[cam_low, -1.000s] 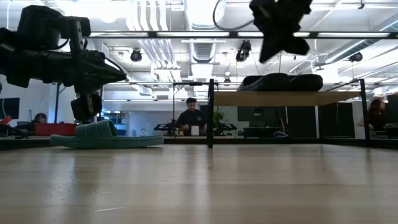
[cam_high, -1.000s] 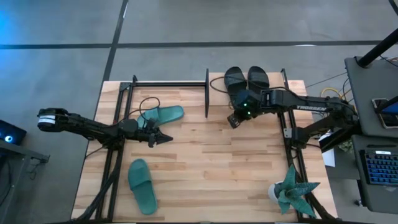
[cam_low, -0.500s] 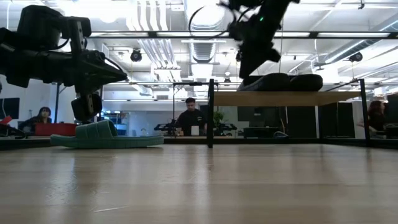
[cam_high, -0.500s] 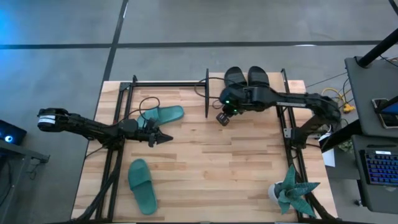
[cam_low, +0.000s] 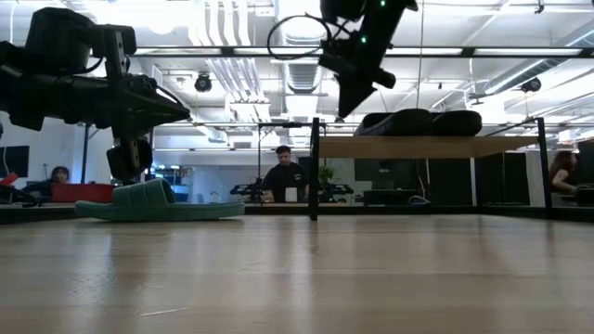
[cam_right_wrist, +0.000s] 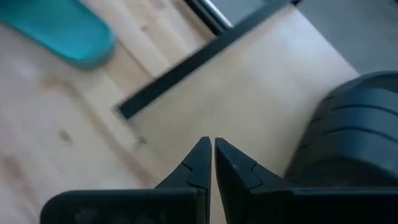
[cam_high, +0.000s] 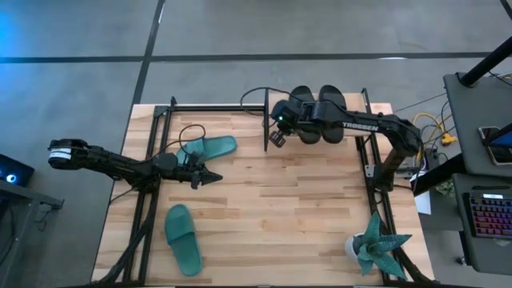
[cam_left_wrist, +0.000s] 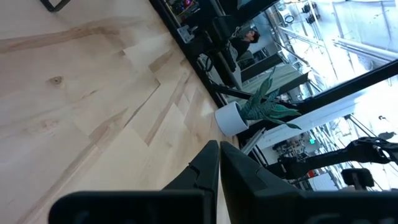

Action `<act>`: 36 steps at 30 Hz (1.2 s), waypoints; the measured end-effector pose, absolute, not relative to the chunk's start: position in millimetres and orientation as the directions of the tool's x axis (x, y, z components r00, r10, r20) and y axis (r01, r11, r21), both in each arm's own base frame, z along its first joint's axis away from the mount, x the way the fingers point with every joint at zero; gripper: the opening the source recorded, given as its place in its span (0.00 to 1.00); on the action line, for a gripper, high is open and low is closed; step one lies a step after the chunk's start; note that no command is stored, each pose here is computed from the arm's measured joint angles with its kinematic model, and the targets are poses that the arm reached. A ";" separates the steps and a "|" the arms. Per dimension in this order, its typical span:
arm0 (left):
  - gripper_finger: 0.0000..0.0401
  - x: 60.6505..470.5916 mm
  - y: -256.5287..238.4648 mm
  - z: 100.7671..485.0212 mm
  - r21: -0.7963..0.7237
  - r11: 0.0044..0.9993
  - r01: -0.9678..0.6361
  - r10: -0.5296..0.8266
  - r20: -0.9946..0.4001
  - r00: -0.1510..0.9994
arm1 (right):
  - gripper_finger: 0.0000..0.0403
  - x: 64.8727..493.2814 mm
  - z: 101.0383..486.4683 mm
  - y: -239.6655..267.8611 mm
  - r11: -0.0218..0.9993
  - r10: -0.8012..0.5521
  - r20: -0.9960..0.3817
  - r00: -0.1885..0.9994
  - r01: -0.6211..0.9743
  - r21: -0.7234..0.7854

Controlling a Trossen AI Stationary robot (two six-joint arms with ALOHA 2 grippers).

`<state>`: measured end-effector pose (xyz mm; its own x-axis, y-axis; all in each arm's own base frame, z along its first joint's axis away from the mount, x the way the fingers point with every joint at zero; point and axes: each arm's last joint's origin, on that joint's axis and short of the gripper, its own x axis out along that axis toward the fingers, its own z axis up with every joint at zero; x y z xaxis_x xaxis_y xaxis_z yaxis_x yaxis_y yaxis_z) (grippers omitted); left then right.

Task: Pick and place slides into the shelf
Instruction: Put the black slipper on the shelf

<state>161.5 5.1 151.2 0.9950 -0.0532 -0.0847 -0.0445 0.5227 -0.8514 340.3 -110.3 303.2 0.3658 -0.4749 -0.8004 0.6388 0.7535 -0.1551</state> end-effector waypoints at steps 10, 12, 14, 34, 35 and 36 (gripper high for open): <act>0.00 161.4 5.1 150.9 -0.851 0.524 -0.047 -0.053 -0.088 0.995 | 0.03 340.2 288.1 -128.8 0.773 -0.442 -0.838 0.319 0.610 -0.175; 0.00 161.4 5.1 150.9 -0.851 0.524 -0.047 -0.053 -0.088 0.995 | 0.03 338.7 285.3 -133.5 0.766 -0.441 -0.845 0.301 0.617 -0.180; 0.00 161.4 5.1 150.9 -0.851 0.524 -0.047 -0.053 -0.088 0.995 | 0.03 338.0 281.8 -138.7 0.752 -0.442 -0.851 0.283 0.634 -0.180; 0.00 161.4 5.0 150.9 -0.850 0.524 -0.047 -0.054 -0.088 0.995 | 0.03 321.1 283.2 -153.0 0.600 -0.552 -0.822 0.140 0.752 -0.275; 0.00 161.4 5.0 150.9 -0.850 0.524 -0.047 -0.054 -0.088 0.995 | 0.03 320.7 283.4 -153.4 0.591 -0.564 -0.815 0.131 0.754 -0.288; 0.00 161.4 5.1 150.9 -0.850 0.524 -0.047 -0.054 -0.088 0.995 | 0.03 320.3 283.8 -153.7 0.583 -0.575 -0.809 0.123 0.756 -0.299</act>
<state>161.4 5.1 150.9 0.9946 -0.0539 -0.0885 -0.0472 0.5241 -0.8503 320.3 -153.7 283.8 0.1230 -0.5749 -0.8090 0.7558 0.5826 -0.2991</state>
